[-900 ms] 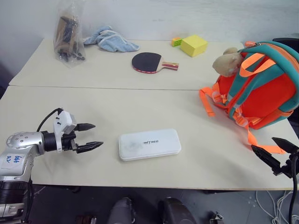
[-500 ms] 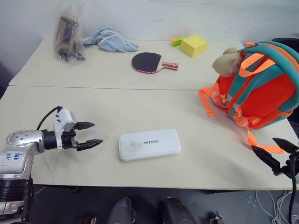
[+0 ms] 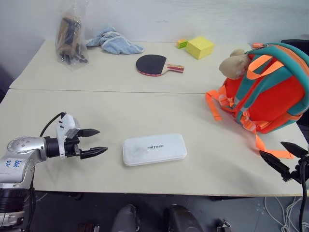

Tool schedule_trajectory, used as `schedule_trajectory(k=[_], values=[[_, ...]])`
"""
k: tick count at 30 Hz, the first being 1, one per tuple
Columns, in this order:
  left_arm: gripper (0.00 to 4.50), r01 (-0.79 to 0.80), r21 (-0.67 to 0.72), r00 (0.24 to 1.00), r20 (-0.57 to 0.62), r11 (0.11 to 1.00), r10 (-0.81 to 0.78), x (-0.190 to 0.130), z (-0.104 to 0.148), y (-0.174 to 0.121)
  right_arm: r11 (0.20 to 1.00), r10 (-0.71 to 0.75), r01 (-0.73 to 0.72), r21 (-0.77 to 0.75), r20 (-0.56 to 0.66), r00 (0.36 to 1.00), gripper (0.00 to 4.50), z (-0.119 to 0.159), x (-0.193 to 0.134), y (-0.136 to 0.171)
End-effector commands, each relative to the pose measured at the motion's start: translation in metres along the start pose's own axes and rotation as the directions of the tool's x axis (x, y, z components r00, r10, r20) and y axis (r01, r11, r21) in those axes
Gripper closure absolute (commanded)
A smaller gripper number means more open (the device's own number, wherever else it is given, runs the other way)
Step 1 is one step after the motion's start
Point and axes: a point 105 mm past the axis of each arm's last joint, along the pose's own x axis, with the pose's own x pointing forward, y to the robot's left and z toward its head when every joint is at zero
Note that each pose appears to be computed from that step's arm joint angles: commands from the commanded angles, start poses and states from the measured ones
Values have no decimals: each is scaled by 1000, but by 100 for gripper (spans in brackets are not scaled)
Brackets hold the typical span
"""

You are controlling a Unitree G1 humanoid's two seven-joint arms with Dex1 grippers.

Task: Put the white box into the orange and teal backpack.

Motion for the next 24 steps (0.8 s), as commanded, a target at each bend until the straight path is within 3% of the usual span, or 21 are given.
schedule_trajectory(k=[1, 5, 12, 17, 24], values=[[54, 71, 39, 997, -15, 997, -70, 1, 4, -15, 992, 117, -116, -44, 8, 993, 88, 11, 11, 21], [171, 149, 43, 988, -52, 988, -147, 15, -6, -34, 964, 245, -245, -107, -14, 969, 218, 14, 32, 50], [386, 196, 107, 975, -127, 975, -182, 35, -20, -43, 887, 403, -412, -208, -84, 911, 449, 10, 77, 97], [386, 213, 124, 976, -78, 969, -204, 49, -6, -43, 879, 400, -414, -236, -107, 910, 449, 2, 108, 116], [386, 227, 160, 974, -63, 961, -220, 59, 0, -40, 825, 498, -518, -227, -142, 856, 449, -11, 115, 151]])
